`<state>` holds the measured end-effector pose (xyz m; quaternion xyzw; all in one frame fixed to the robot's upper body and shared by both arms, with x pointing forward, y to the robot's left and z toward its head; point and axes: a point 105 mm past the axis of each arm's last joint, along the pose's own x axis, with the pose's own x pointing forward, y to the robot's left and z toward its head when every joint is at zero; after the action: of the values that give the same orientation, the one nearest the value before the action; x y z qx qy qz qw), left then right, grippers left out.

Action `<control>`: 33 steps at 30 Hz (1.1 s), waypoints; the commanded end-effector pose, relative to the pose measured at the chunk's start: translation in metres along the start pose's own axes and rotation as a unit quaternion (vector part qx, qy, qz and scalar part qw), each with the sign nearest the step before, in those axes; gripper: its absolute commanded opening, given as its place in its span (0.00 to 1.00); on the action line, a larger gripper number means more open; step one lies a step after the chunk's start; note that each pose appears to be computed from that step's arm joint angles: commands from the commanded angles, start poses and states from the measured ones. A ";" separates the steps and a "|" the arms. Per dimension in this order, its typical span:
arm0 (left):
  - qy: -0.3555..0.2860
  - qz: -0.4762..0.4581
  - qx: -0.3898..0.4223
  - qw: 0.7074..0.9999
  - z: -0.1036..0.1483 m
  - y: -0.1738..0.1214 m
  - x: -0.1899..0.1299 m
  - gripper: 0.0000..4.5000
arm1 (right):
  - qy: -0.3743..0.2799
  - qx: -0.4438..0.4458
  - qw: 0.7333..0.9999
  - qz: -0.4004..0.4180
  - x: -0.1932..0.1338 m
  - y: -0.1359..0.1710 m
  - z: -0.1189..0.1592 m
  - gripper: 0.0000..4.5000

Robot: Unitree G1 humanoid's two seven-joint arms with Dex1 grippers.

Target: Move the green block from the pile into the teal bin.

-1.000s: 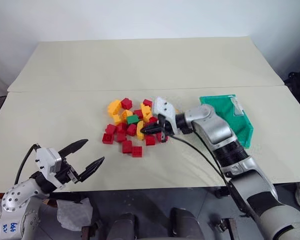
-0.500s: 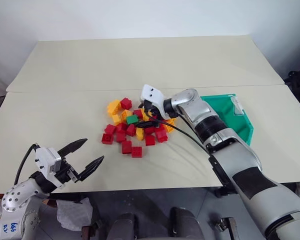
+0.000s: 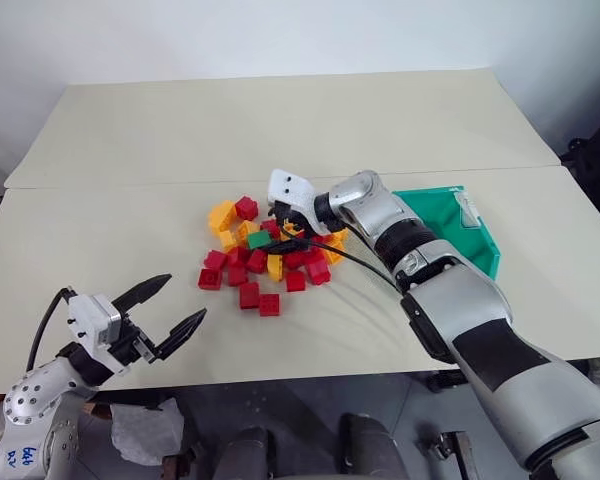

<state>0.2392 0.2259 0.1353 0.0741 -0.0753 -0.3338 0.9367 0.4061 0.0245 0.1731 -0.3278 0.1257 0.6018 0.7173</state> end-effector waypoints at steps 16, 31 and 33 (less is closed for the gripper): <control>-0.017 0.012 0.018 1.000 0.009 -0.004 -0.001 1.00 | 0.021 0.004 0.998 0.051 0.016 0.019 -0.002 0.57; -0.034 -0.055 0.012 0.998 0.019 -0.015 0.021 1.00 | -0.189 -0.021 0.980 0.052 -0.056 -0.001 0.033 0.32; -0.041 -0.074 0.012 0.996 0.021 -0.019 0.029 1.00 | -0.231 -0.024 0.972 0.025 -0.084 -0.008 0.033 0.32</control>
<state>0.2477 0.1983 0.1485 0.0765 -0.0998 -0.3854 0.9142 0.3912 -0.0138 0.2262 -0.2120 0.0016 0.6772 0.7046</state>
